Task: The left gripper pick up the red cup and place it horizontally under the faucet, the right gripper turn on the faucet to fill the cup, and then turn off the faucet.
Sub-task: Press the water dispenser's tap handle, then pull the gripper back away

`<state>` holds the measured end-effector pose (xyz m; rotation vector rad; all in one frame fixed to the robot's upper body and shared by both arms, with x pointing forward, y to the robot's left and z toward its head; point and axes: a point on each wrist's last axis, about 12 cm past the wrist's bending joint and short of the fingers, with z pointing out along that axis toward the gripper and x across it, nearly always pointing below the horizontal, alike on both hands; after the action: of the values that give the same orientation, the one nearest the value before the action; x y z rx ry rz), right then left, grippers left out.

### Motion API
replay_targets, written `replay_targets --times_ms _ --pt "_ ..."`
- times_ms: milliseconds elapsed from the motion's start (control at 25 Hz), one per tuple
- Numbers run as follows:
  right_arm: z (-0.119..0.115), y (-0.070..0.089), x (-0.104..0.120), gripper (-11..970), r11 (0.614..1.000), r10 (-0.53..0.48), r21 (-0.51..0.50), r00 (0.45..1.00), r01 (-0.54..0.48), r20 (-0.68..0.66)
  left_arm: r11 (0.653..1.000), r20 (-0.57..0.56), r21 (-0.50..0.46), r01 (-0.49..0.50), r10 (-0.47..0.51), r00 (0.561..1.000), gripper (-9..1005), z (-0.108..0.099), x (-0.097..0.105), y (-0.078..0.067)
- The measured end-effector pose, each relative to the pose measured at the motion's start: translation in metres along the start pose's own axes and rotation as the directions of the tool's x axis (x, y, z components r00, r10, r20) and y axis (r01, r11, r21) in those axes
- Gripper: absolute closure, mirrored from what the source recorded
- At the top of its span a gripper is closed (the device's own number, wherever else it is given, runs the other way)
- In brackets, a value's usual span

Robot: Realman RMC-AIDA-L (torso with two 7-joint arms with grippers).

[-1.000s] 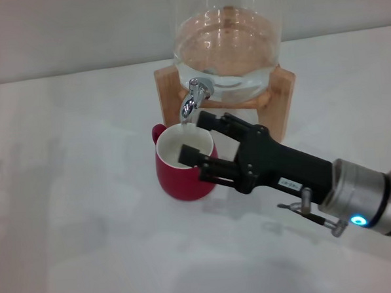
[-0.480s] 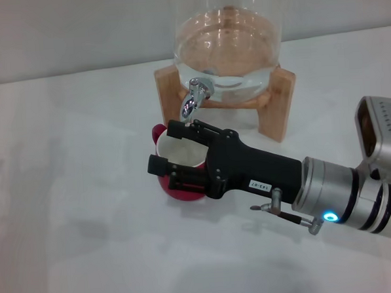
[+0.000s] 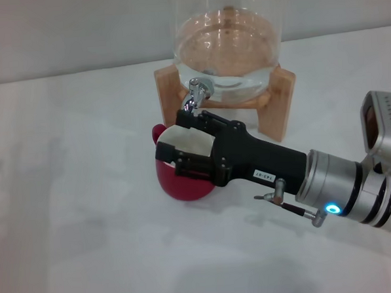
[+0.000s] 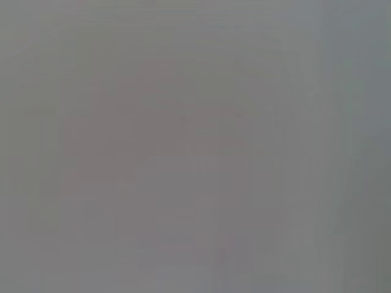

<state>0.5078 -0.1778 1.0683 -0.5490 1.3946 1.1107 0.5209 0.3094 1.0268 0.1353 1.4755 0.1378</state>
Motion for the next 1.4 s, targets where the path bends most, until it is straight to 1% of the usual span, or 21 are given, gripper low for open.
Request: replay_targets --times_ms 320,960,1400 --pt "-0.0032 -0.0041 -0.0017 101 1.000 -0.006 0.023 1.000 0.006 0.007 1.000 0.005 0.004 0.002 -0.002 1.000 115 0.0023 -0.0014 -0.0011" --pt "0.0044 -0.0053 -0.0008 101 1.000 -0.013 0.021 1.000 0.014 -0.020 1.000 0.014 0.013 0.002 -0.002 1.000 115 0.0063 -0.0037 -0.0034" --pt "0.0032 -0.0077 -0.0012 101 0.999 -0.013 0.035 1.000 0.014 -0.020 1.000 0.015 0.026 -0.001 0.001 1.000 115 0.0062 -0.0037 -0.0056"
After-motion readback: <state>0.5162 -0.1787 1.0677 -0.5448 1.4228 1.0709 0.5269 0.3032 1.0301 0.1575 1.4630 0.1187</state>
